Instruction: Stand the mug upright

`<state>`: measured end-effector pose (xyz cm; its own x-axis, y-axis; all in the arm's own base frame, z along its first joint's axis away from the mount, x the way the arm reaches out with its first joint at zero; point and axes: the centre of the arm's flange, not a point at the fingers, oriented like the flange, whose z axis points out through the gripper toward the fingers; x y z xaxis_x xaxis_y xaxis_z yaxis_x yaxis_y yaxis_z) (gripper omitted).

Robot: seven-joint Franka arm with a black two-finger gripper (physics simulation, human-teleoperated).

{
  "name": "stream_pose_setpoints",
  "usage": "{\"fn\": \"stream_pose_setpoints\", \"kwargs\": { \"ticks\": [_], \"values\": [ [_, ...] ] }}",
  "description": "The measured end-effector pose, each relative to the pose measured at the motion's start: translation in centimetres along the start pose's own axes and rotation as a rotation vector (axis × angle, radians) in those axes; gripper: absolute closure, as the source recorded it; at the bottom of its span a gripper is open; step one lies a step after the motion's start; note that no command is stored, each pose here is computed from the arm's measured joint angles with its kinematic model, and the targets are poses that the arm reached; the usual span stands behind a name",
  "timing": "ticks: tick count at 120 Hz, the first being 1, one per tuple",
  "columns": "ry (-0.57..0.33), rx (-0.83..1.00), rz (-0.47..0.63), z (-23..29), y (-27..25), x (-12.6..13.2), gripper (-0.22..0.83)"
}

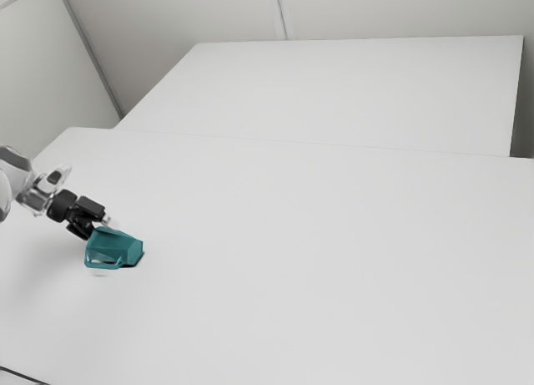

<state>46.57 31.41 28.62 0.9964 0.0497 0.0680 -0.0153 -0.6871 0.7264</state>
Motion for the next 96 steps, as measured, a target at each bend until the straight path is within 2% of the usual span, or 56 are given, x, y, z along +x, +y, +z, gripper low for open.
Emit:
{"fn": "stream_pose_setpoints", "kwargs": {
  "ticks": [10, 17, 45, 53, 73, 96],
  "values": [
    [0.007, -0.017, 0.002, 0.5, -0.1, -0.3, 0.0],
    [0.012, -0.022, 0.008, 0.6, -0.1, -0.3, 0.05],
    [0.023, -0.034, 0.043, 0.9, 0.2, 0.0, 0.47],
    [0.021, -0.038, 0.061, 1.2, 0.5, 0.4, 0.56],
    [0.018, -0.035, 0.126, 1.5, 2.3, 2.1, 0.69],
    [0.025, -0.03, 0.18, 1.0, 4.1, 3.1, 0.74]
  ]
}}
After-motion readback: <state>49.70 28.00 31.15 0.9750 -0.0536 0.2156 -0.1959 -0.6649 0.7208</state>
